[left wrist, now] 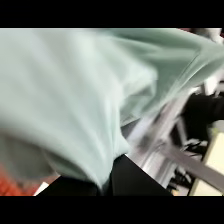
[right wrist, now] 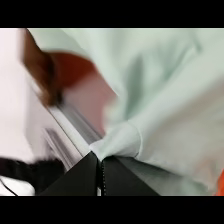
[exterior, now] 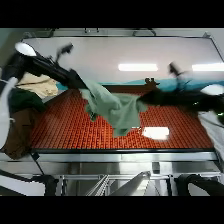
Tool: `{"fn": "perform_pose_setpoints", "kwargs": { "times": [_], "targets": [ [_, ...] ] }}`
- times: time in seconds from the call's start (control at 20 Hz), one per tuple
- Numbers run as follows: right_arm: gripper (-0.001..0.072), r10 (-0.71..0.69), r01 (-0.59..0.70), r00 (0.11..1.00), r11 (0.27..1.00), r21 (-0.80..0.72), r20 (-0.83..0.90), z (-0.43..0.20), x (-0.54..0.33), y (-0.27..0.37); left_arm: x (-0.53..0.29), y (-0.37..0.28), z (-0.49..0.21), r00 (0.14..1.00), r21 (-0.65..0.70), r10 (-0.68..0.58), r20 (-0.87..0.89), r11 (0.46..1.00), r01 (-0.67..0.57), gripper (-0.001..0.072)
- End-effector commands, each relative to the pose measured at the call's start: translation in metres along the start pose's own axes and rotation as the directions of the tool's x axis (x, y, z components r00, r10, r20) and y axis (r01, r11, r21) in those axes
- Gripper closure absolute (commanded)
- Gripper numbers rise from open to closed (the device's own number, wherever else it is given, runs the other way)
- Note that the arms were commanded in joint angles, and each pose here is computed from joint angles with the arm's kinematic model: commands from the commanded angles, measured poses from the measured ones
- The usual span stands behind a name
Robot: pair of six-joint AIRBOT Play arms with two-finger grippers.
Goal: Fold the shirts.
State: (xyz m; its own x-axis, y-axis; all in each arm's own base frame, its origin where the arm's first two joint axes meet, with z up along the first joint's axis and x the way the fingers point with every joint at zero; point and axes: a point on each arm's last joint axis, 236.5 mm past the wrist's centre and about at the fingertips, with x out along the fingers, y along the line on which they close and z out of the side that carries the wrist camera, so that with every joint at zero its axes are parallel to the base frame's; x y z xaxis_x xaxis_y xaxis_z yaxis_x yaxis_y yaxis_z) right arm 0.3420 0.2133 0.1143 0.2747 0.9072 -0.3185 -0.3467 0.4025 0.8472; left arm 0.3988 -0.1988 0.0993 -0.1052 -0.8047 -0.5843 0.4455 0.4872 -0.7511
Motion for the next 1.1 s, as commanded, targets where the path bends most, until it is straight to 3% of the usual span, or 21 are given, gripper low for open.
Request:
{"fn": "perform_pose_setpoints", "kwargs": {
  "times": [0.0, 0.15, 0.4, 0.55, 0.65, 0.75, 0.9, 0.95, 1.0, 1.05],
  "targets": [
    [0.0695, 0.209, -0.081, 0.917, 0.932, -0.354, 0.341, 0.086, -0.123, 0.138, -0.087, -0.130, 0.028, 0.962, 0.276, -0.146, 0.230, 0.958, 0.079, 0.0691],
    [0.0694, 0.198, 0.103, 0.844, 0.852, -0.513, 0.498, 0.098, -0.190, 0.199, -0.134, -0.207, 0.031, 0.912, 0.439, -0.115, 0.395, 0.895, -0.078, 0.0690],
    [0.0694, 0.205, 0.324, 0.782, 0.673, -0.665, 0.588, 0.058, -0.217, 0.281, -0.173, -0.316, -0.015, 0.845, 0.593, -0.129, 0.518, 0.767, -0.246, 0.0682],
    [0.0693, 0.208, 0.397, 0.758, 0.605, -0.691, 0.618, 0.046, -0.218, 0.300, -0.168, -0.314, -0.032, 0.836, 0.561, -0.098, 0.540, 0.782, -0.270, 0.0680],
    [0.0694, 0.135, 0.404, 0.780, 0.638, -0.656, 0.612, 0.054, -0.213, 0.275, -0.151, -0.280, -0.031, 0.854, 0.486, -0.067, 0.516, 0.844, -0.227, 0.0675],
    [0.0693, 0.055, 0.352, 0.829, 0.723, -0.595, 0.557, 0.067, -0.196, 0.232, -0.126, -0.235, -0.029, 0.886, 0.387, -0.058, 0.459, 0.911, -0.141, 0.0675],
    [0.0693, -0.040, 0.219, 0.934, 0.850, -0.479, 0.356, 0.072, -0.132, 0.141, -0.082, -0.157, -0.026, 0.932, 0.201, -0.063, 0.357, 0.980, -0.011, 0.0673],
    [0.0692, -0.070, 0.182, 0.960, 0.892, -0.414, 0.271, 0.069, -0.102, 0.103, -0.066, -0.129, -0.026, 0.944, 0.137, -0.070, 0.323, 0.990, 0.027, 0.0600],
    [0.0685, -0.106, 0.172, 0.974, 0.922, -0.348, 0.199, 0.066, -0.074, 0.064, -0.052, -0.105, -0.025, 0.951, 0.086, -0.075, 0.298, 0.995, 0.052, 0.0381],
    [0.0640, -0.145, 0.183, 0.979, 0.939, -0.291, 0.147, 0.065, -0.052, 0.028, -0.040, -0.078, -0.022, 0.955, 0.029, -0.076, 0.287, 0.997, 0.071, 0.0300]
  ]
}}
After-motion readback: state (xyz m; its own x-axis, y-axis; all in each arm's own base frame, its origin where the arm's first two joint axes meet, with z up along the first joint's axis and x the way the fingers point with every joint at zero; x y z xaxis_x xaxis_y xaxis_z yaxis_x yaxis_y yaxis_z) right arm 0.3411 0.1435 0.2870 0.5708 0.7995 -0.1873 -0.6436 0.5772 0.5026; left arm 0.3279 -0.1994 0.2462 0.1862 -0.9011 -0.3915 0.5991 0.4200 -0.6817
